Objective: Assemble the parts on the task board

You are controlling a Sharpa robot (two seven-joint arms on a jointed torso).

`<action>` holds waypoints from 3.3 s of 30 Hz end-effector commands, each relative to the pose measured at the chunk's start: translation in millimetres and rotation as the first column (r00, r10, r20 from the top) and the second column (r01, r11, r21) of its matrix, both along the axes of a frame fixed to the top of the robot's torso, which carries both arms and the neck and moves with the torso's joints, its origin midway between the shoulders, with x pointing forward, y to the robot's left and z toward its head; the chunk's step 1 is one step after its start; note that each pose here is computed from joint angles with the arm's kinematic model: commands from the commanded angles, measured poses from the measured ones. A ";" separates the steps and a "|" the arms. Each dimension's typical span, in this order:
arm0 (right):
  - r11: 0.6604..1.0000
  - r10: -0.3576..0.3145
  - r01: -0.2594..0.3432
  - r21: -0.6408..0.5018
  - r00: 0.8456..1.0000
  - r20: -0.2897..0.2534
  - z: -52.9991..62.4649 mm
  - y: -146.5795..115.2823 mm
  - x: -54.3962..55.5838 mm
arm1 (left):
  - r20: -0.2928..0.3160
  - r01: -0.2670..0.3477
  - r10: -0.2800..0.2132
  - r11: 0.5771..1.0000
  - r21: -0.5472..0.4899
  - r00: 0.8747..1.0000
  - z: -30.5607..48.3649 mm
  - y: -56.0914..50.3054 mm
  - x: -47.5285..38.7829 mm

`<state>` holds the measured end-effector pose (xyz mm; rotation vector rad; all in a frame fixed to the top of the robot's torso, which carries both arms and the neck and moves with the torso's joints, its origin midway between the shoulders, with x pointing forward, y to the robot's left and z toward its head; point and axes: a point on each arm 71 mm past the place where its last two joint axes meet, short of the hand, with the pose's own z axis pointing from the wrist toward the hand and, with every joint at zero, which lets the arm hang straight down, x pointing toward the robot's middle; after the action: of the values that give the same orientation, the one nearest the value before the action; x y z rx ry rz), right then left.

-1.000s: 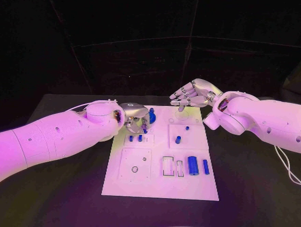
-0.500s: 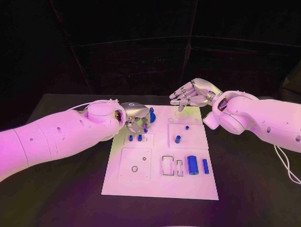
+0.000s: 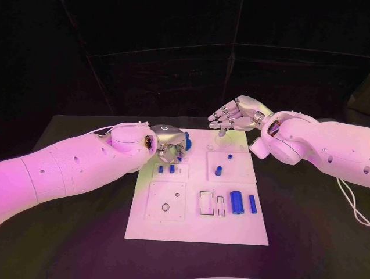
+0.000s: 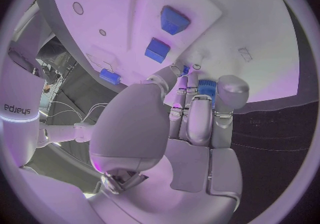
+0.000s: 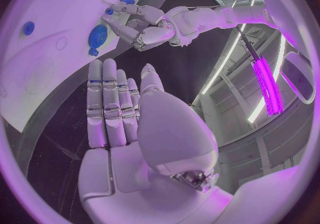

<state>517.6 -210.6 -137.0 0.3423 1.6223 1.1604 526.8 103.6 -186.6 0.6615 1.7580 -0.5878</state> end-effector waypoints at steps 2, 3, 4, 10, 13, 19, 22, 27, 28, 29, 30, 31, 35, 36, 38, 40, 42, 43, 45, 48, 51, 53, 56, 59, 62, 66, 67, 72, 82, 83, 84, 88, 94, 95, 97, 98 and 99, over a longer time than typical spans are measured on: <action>1.000 0.010 -0.010 0.000 1.000 0.000 1.1 1.2 -0.6 | -0.026 -0.025 0.028 0.993 0.118 0.999 -17.7 4.9 -2.6; 1.000 0.010 -0.010 0.000 1.000 0.000 1.1 1.1 -0.6 | -0.025 -0.026 0.029 0.992 0.124 0.999 -18.0 5.0 -2.6; 1.000 0.010 -0.010 0.000 1.000 0.000 1.1 1.1 -0.6 | -0.023 -0.027 0.031 0.991 0.131 0.999 -18.2 5.1 -2.6; 1.000 0.010 -0.010 -0.001 1.000 -0.001 1.0 1.1 -0.6 | -0.016 -0.030 0.033 0.988 0.148 0.999 -18.8 5.0 -3.1; 1.000 0.010 -0.010 -0.001 1.000 -0.002 0.9 1.0 -0.6 | -0.011 -0.030 0.033 0.988 0.151 0.999 -18.8 5.1 -3.3; 1.000 0.010 -0.010 -0.001 1.000 -0.002 0.9 1.2 -0.5 | 0.003 -0.019 0.019 0.991 0.133 1.000 -17.6 4.4 -4.4; 1.000 0.010 -0.010 -0.001 1.000 -0.002 0.9 1.2 -0.6 | 0.009 -0.015 0.014 0.992 0.124 1.000 -17.1 4.3 -4.7; 1.000 0.010 -0.010 -0.001 1.000 -0.002 1.0 0.9 -0.7 | 0.017 -0.007 0.005 0.994 0.111 1.000 -16.4 4.1 -5.1; 1.000 0.010 -0.010 -0.001 1.000 -0.002 1.0 0.9 -0.8 | 0.020 -0.006 0.004 0.994 0.108 1.000 -16.2 4.1 -5.1; 1.000 0.010 -0.010 -0.001 1.000 -0.002 1.0 0.8 -0.9 | 0.023 -0.004 0.002 0.995 0.103 1.000 -15.8 4.0 -5.2; 1.000 0.010 -0.010 -0.001 1.000 -0.002 1.0 0.8 -0.9 | 0.028 -0.002 0.000 0.995 0.098 1.000 -15.5 4.0 -5.2; 1.000 0.010 -0.010 -0.001 1.000 -0.002 1.0 0.8 -0.9 | 0.033 -0.001 -0.002 0.996 0.092 0.999 -15.1 4.0 -5.3; 1.000 0.009 -0.009 -0.001 1.000 -0.002 1.1 0.7 -1.0 | 0.049 0.006 -0.009 0.998 0.065 0.999 -13.4 4.3 -6.0; 1.000 0.009 -0.009 -0.001 1.000 -0.002 1.1 0.6 -1.1 | 0.054 0.007 -0.010 0.998 0.056 0.998 -12.8 4.6 -6.2; 1.000 0.009 -0.009 -0.001 1.000 -0.001 1.1 0.6 -1.1 | 0.066 0.011 -0.013 0.999 0.037 0.998 -11.4 5.3 -6.7; 1.000 0.009 -0.009 0.000 1.000 -0.001 1.2 0.6 -1.1 | 0.072 0.011 -0.012 1.000 0.014 0.997 -10.0 6.5 -7.2; 1.000 0.009 -0.009 0.000 1.000 0.000 1.2 0.4 -1.0 | 0.081 0.012 -0.011 1.000 -0.012 0.997 -8.2 8.7 -8.0; 1.000 0.008 -0.008 0.000 1.000 0.001 1.2 0.3 -1.0 | 0.085 0.013 -0.011 1.000 -0.023 0.996 -7.4 9.7 -8.3; 1.000 0.007 -0.007 0.000 1.000 0.002 1.3 0.1 -0.9 | 0.094 0.015 -0.011 0.999 -0.041 0.996 -5.8 11.9 -9.1; 1.000 0.006 -0.006 0.001 1.000 0.003 1.3 -0.1 -0.7 | 0.102 0.015 -0.008 0.998 -0.067 0.995 -3.6 15.2 -10.0; 1.000 0.006 -0.006 0.001 1.000 0.004 1.4 -0.2 -0.6 | 0.111 0.018 -0.008 0.996 -0.086 0.994 -1.7 17.8 -10.9; 1.000 0.005 -0.005 0.001 1.000 0.004 1.4 -0.3 -0.5 | 0.116 0.020 -0.009 0.995 -0.095 0.993 -0.5 19.6 -11.6; 1.000 0.005 -0.005 0.001 1.000 0.005 1.4 -0.5 -0.4 | 0.117 0.019 -0.005 0.994 -0.111 0.993 0.9 22.7 -12.7; 1.000 0.005 -0.005 0.001 1.000 0.005 1.3 -0.7 -0.3 | 0.114 0.015 -0.001 0.993 -0.120 0.993 1.8 25.8 -13.8; 1.000 0.005 -0.005 0.001 1.000 0.005 1.3 -0.8 -0.2 | 0.112 0.012 0.002 0.992 -0.125 0.994 2.5 28.6 -14.9; 1.000 0.004 -0.004 0.001 1.000 0.006 1.3 -1.0 -0.1 | 0.124 0.016 0.002 0.989 -0.144 0.992 5.4 31.1 -16.1; 1.000 0.004 -0.004 0.001 1.000 0.006 1.3 -1.0 -0.1 | 0.126 0.018 0.001 0.989 -0.147 0.992 5.8 31.2 -16.2; 1.000 0.005 -0.005 0.001 1.000 0.006 1.3 -0.9 0.0 | 0.141 0.032 -0.007 0.985 -0.172 0.990 8.9 30.5 -17.2; 1.000 0.004 -0.004 0.001 1.000 0.006 1.3 -1.4 0.0 | 0.121 0.016 0.008 0.980 -0.196 0.993 13.5 35.1 -17.4; 1.000 0.004 -0.004 0.001 1.000 0.006 1.3 -1.4 0.0 | 0.116 0.012 0.011 0.980 -0.197 0.993 13.5 36.3 -17.3; 1.000 0.004 -0.004 0.001 1.000 0.006 1.3 -1.4 0.0 | 0.110 0.006 0.016 0.981 -0.196 0.994 13.4 37.9 -17.3; 1.000 0.004 -0.004 0.001 1.000 0.006 1.3 -1.6 0.0 | 0.090 -0.013 0.030 0.982 -0.189 0.995 12.7 44.1 -17.5; 1.000 0.002 -0.002 0.000 1.000 0.006 1.3 -2.3 -0.1 | 0.059 -0.044 0.055 0.984 -0.173 0.997 11.0 54.8 -18.0; 1.000 0.002 -0.002 0.000 1.000 0.006 1.3 -2.4 -0.1 | 0.054 -0.049 0.059 0.984 -0.169 0.997 10.6 56.2 -17.9; 1.000 0.002 -0.002 0.000 1.000 0.005 1.2 -2.3 0.0 | 0.046 -0.058 0.066 0.985 -0.161 0.997 9.8 58.5 -17.3; 1.000 0.002 -0.002 0.000 1.000 0.005 1.2 -2.3 0.0 | 0.042 -0.062 0.070 0.986 -0.156 0.997 9.3 59.5 -16.9; 1.000 0.002 -0.002 0.000 1.000 0.005 1.2 -2.2 0.0 | 0.037 -0.067 0.074 0.986 -0.151 0.997 8.8 60.4 -16.4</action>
<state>517.8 -213.7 -137.3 0.3456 1.6235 1.1544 509.8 163.0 -176.1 0.5130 1.6286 -0.6529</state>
